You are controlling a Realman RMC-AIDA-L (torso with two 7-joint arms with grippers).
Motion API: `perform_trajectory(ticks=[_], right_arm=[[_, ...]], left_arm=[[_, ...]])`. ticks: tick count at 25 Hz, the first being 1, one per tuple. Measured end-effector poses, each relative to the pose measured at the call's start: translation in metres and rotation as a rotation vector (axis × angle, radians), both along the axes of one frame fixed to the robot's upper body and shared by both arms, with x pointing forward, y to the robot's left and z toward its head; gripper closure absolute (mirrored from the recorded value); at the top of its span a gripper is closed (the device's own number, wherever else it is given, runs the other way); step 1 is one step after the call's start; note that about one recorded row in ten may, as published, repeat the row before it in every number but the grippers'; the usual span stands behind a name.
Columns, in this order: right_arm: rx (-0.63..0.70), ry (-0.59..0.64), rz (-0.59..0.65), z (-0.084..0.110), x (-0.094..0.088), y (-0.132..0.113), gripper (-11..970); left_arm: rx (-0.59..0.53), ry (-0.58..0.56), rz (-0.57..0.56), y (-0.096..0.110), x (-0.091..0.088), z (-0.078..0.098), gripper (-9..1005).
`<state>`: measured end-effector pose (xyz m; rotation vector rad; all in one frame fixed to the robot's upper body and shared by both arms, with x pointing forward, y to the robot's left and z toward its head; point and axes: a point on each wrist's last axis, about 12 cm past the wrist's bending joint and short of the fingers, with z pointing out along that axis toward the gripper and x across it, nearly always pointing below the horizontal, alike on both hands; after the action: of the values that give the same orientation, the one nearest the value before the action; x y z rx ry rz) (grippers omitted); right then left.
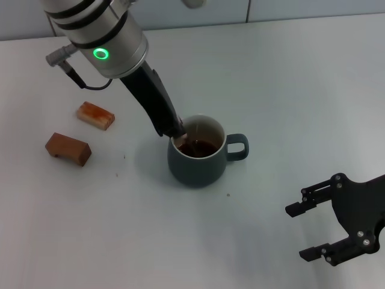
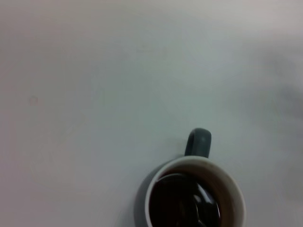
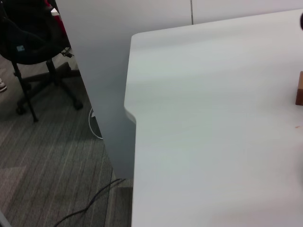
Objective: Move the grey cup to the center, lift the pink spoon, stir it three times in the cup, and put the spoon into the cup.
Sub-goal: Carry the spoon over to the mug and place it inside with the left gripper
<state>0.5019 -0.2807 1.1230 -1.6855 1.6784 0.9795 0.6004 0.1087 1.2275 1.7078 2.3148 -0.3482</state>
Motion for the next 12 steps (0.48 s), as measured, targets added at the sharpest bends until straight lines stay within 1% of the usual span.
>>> perform_trajectory(ticks=[3, 12], right_arm=[[0.0, 0.0, 0.0, 0.0, 0.0, 0.0, 265], [-0.001, -0.003, 0.002, 0.0009, 0.0014, 0.001, 265]], left_arm=[[0.007, 0.014, -0.013, -0.0006, -0.0023, 0.0009, 858], [-0.049, 0.022, -0.055, -0.0088, -0.0048, 0.0044, 847]])
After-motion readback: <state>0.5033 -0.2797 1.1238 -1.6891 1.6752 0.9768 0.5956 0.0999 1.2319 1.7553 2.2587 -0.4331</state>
